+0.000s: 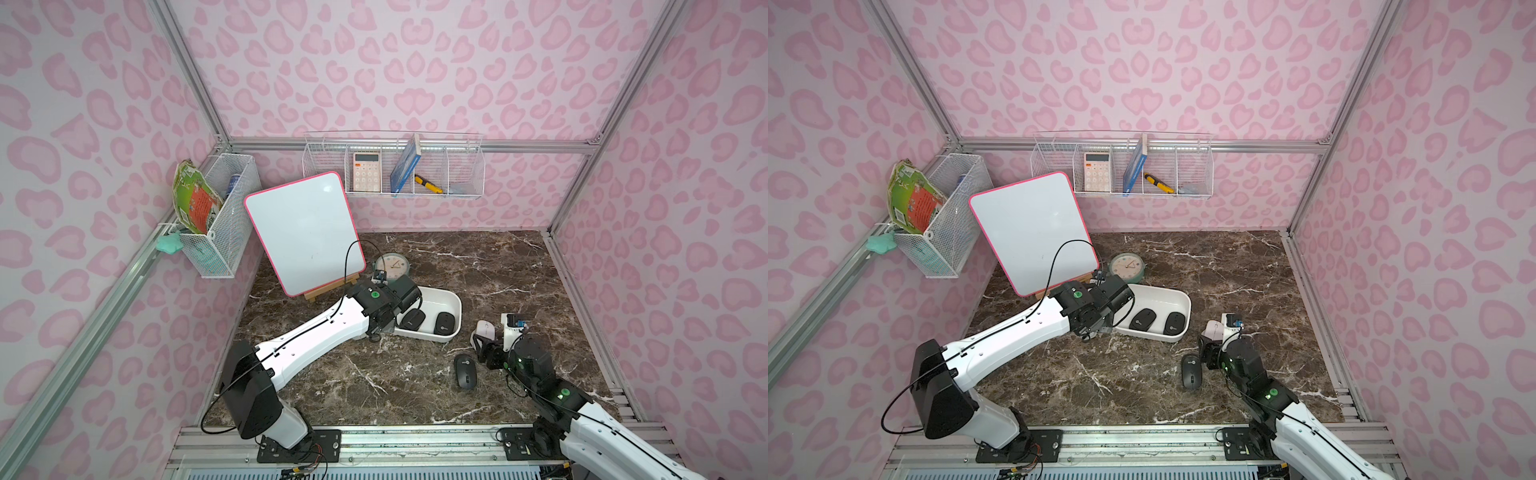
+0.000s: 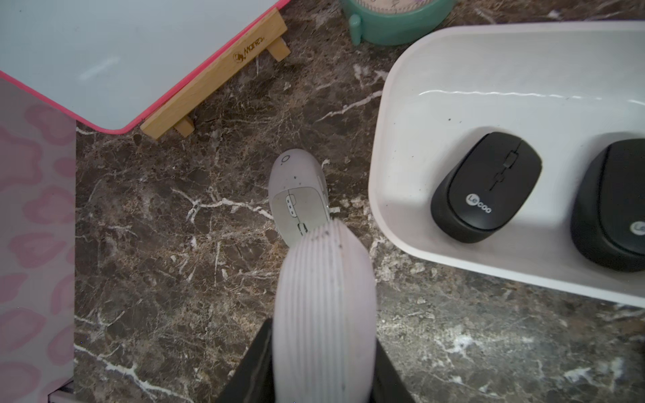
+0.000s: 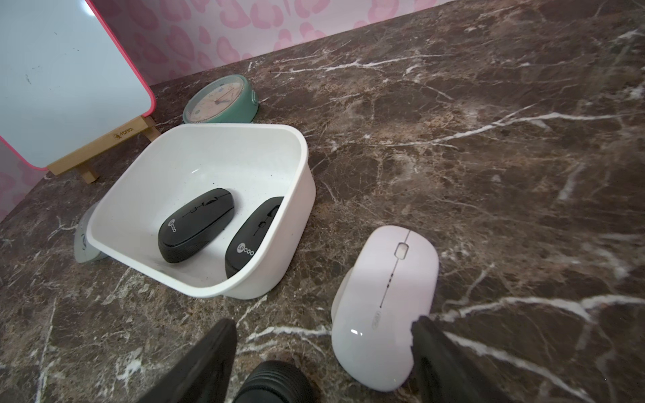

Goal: Take out the mouse from the storage box
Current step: Place the mouse at the center of the board, then pick up the mouse from the storage box, then place the mouse at the center of the board.

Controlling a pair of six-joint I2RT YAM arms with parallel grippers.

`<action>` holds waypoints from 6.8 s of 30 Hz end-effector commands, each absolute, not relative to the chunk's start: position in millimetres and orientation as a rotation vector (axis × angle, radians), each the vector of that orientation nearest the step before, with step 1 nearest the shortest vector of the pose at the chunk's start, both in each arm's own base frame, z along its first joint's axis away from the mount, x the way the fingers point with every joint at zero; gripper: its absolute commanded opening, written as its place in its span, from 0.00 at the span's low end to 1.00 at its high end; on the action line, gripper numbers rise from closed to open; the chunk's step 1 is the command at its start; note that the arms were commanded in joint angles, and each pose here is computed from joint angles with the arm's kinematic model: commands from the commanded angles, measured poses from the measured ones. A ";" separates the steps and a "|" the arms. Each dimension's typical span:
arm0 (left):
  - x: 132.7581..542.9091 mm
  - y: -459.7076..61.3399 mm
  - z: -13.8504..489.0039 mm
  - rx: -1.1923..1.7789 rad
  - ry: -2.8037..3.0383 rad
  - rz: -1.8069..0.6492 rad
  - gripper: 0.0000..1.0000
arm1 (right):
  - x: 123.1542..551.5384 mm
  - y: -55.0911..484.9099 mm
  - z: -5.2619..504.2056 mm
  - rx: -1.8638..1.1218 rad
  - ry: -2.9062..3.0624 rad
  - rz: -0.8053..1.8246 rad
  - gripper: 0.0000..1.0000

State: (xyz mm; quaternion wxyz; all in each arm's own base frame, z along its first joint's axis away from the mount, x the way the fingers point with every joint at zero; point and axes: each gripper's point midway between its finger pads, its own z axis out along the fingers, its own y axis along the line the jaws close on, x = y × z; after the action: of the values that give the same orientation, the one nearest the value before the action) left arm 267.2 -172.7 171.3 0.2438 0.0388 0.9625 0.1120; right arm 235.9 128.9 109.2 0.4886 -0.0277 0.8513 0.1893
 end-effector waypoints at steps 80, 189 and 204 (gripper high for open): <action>229.8 -86.5 137.8 -0.173 2.284 -0.040 0.93 | 303.9 300.0 85.2 -0.368 2.592 0.386 0.82; 225.9 -81.5 130.8 -0.161 2.254 -0.051 0.93 | 261.9 342.8 142.1 -0.503 2.415 0.351 0.47; 224.0 -75.6 135.0 -0.195 2.232 -0.049 0.93 | 183.9 344.6 87.8 -0.664 2.486 0.403 0.46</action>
State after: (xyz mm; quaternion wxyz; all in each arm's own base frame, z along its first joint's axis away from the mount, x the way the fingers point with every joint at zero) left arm 225.2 -80.1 135.6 0.4372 -0.0759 0.8956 -0.0315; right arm 186.9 337.5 89.9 0.2657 -0.2537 0.9208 0.1314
